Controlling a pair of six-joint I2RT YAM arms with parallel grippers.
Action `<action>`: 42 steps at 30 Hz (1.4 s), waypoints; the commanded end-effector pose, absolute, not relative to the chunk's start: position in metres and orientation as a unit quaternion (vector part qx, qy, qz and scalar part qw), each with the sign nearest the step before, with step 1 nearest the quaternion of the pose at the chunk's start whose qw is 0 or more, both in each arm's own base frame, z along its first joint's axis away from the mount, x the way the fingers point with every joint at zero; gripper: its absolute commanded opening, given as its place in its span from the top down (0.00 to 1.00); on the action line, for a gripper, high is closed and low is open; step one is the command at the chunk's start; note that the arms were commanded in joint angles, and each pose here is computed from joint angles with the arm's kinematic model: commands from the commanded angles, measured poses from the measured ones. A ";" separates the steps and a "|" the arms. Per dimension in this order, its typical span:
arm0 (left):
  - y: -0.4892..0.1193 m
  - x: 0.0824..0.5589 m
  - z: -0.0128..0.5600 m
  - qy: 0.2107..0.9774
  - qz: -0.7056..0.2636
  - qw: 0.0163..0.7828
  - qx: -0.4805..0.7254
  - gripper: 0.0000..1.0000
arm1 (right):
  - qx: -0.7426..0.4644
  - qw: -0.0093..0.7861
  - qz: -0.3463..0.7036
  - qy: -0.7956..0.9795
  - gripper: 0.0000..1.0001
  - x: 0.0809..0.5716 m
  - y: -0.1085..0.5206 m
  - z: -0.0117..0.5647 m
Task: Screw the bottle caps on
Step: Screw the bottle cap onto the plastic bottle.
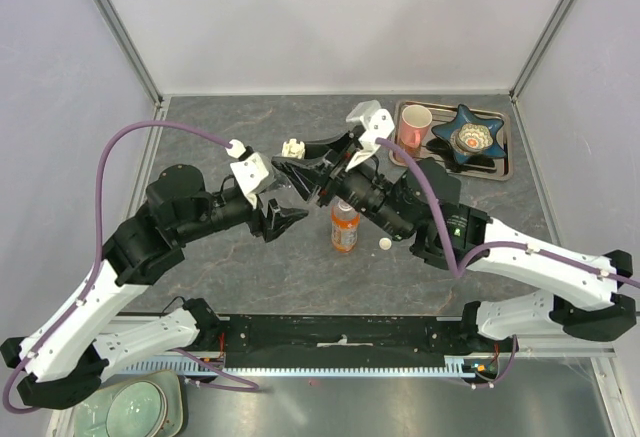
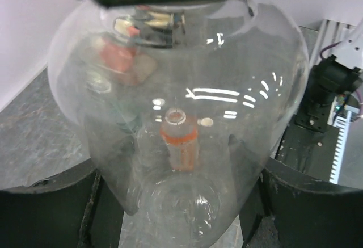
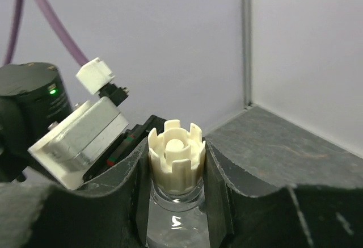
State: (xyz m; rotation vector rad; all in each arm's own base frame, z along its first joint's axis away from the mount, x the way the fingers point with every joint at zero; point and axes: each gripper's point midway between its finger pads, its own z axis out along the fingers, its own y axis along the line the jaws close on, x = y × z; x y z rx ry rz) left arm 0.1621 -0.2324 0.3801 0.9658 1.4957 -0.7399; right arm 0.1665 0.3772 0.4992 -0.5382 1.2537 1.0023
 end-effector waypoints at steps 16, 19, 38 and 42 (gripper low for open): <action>-0.210 0.178 0.472 0.551 -0.315 0.709 0.308 0.98 | -0.216 0.643 0.160 0.717 0.71 0.181 0.383 0.412; -0.218 0.172 0.463 0.550 -0.335 0.694 0.323 0.98 | -0.222 0.638 0.198 0.710 0.58 0.174 0.385 0.423; -0.240 0.144 0.442 0.537 -0.418 0.630 0.376 0.98 | -0.323 0.627 0.336 0.624 0.28 0.126 0.371 0.473; -0.244 0.134 0.437 0.527 -0.431 0.616 0.396 0.98 | -0.358 0.622 0.354 0.600 0.21 0.112 0.348 0.490</action>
